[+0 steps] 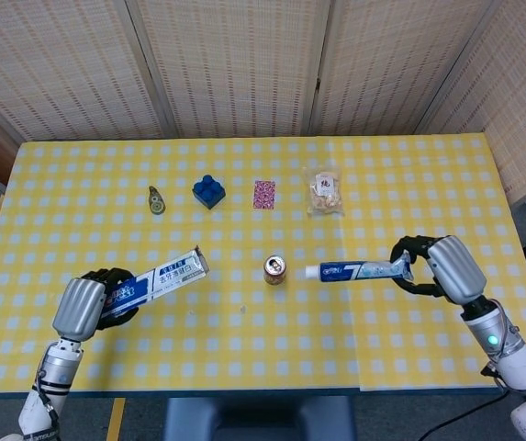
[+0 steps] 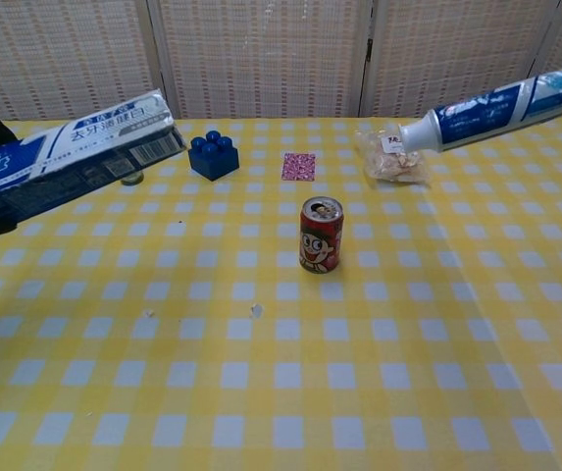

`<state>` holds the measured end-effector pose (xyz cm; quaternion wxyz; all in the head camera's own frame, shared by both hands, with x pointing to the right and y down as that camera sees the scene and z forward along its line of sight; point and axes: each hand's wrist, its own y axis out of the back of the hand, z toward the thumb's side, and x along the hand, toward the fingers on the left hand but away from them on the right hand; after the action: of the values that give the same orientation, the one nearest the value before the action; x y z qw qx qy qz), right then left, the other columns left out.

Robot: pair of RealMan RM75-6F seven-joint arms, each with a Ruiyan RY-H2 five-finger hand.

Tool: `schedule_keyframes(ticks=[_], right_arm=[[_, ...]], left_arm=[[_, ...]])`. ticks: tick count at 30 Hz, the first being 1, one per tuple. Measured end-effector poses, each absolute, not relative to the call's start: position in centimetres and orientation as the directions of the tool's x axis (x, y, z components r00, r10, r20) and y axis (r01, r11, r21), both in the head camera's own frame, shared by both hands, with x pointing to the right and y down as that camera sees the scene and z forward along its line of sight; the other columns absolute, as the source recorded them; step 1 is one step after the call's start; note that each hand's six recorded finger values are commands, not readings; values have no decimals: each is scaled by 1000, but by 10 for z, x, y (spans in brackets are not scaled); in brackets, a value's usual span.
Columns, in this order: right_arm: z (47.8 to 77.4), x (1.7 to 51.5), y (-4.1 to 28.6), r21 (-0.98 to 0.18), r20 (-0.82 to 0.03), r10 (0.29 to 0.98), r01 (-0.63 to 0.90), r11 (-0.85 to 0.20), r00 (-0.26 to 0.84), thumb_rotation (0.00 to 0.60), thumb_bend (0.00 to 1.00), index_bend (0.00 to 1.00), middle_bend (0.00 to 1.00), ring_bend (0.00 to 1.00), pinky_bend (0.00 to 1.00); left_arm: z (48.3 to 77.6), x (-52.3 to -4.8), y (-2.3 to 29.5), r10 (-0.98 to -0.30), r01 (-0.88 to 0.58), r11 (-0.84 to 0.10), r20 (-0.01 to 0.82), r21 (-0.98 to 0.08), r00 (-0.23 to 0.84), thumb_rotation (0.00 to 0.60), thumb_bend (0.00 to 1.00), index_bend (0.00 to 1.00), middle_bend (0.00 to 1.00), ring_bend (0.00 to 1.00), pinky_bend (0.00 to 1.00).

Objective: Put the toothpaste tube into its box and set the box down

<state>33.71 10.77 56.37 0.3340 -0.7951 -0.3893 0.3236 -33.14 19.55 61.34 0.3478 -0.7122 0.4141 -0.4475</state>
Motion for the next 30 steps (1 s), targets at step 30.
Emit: schedule_keyframes(ticks=[30], right_arm=[[552, 264, 100, -610, -201, 793, 560, -561, 575, 600, 411, 799, 616, 604, 778]], left_arm=[[582, -287, 203, -879, -375, -439, 306, -816, 365, 600, 227, 497, 596, 504, 586]])
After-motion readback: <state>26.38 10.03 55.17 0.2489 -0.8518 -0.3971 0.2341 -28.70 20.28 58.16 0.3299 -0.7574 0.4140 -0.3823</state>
